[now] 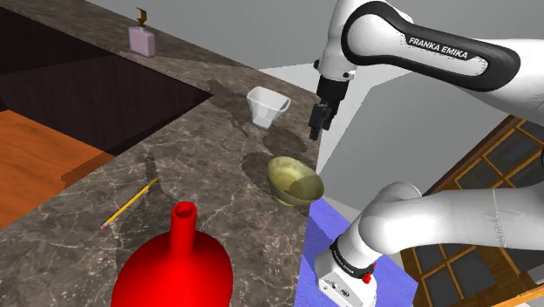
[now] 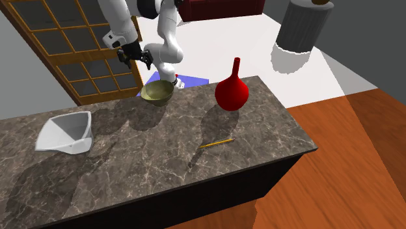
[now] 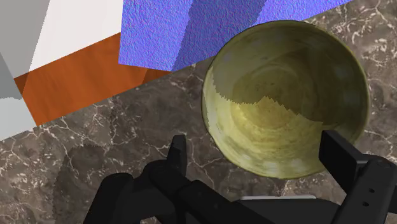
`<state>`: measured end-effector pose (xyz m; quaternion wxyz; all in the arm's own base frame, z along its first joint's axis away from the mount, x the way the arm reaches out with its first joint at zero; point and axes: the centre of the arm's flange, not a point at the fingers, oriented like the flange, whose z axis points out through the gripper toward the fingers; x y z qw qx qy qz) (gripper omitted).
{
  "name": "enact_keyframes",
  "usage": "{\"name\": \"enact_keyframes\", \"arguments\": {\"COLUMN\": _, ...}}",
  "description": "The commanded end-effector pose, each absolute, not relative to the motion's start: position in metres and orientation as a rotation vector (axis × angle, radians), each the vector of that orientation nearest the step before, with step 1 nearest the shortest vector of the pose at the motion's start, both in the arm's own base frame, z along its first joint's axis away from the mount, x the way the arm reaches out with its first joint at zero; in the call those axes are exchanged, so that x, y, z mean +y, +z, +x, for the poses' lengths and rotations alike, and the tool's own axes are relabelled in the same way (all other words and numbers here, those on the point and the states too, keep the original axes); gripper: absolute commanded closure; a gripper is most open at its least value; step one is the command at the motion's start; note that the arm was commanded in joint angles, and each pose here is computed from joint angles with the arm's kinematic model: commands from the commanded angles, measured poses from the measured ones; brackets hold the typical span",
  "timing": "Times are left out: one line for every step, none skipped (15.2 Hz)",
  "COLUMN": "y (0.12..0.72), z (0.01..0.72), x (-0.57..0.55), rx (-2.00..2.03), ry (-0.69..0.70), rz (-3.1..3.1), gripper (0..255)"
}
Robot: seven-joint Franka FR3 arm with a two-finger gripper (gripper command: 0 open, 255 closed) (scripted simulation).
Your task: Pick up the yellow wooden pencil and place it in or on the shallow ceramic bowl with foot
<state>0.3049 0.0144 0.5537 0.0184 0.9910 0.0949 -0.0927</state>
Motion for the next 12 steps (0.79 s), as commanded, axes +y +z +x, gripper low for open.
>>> {"name": "enact_keyframes", "arguments": {"y": 0.554, "z": 0.305, "x": 0.014, "rx": 0.295, "ry": -0.288, "rz": 3.077, "gripper": 0}}
{"name": "enact_keyframes", "arguments": {"y": 0.549, "z": 0.304, "x": 0.026, "rx": 0.244, "ry": -0.286, "rz": 3.083, "gripper": 0}}
{"name": "enact_keyframes", "arguments": {"y": 0.544, "z": 0.304, "x": 0.038, "rx": 0.193, "ry": -0.283, "rz": 3.089, "gripper": 0}}
{"name": "enact_keyframes", "arguments": {"y": 0.540, "z": 0.304, "x": 0.049, "rx": 0.142, "ry": -0.281, "rz": 3.093, "gripper": 0}}
{"name": "enact_keyframes", "arguments": {"y": 0.535, "z": 0.305, "x": 0.061, "rx": 0.090, "ry": -0.279, "rz": 3.097, "gripper": 0}}
{"name": "enact_keyframes", "arguments": {"y": 0.531, "z": 0.306, "x": 0.073, "rx": 0.039, "ry": -0.276, "rz": 3.099, "gripper": 0}}
{"name": "enact_keyframes", "arguments": {"y": 0.526, "z": 0.307, "x": 0.084, "rx": -0.012, "ry": -0.274, "rz": 3.101, "gripper": 0}}
{"name": "enact_keyframes", "arguments": {"y": 0.521, "z": 0.309, "x": 0.096, "rx": -0.064, "ry": -0.271, "rz": 3.102, "gripper": 0}}
{"name": "enact_keyframes", "arguments": {"y": 0.516, "z": 0.311, "x": 0.107, "rx": -0.115, "ry": -0.269, "rz": 3.102, "gripper": 0}}
{"name": "enact_keyframes", "arguments": {"y": 0.512, "z": 0.313, "x": 0.118, "rx": -0.166, "ry": -0.266, "rz": 3.102, "gripper": 0}}
{"name": "enact_keyframes", "arguments": {"y": 0.507, "z": 0.316, "x": 0.130, "rx": -0.218, "ry": -0.263, "rz": 3.100, "gripper": 0}}
{"name": "enact_keyframes", "arguments": {"y": 0.502, "z": 0.320, "x": 0.141, "rx": -0.269, "ry": -0.260, "rz": 3.098, "gripper": 0}}
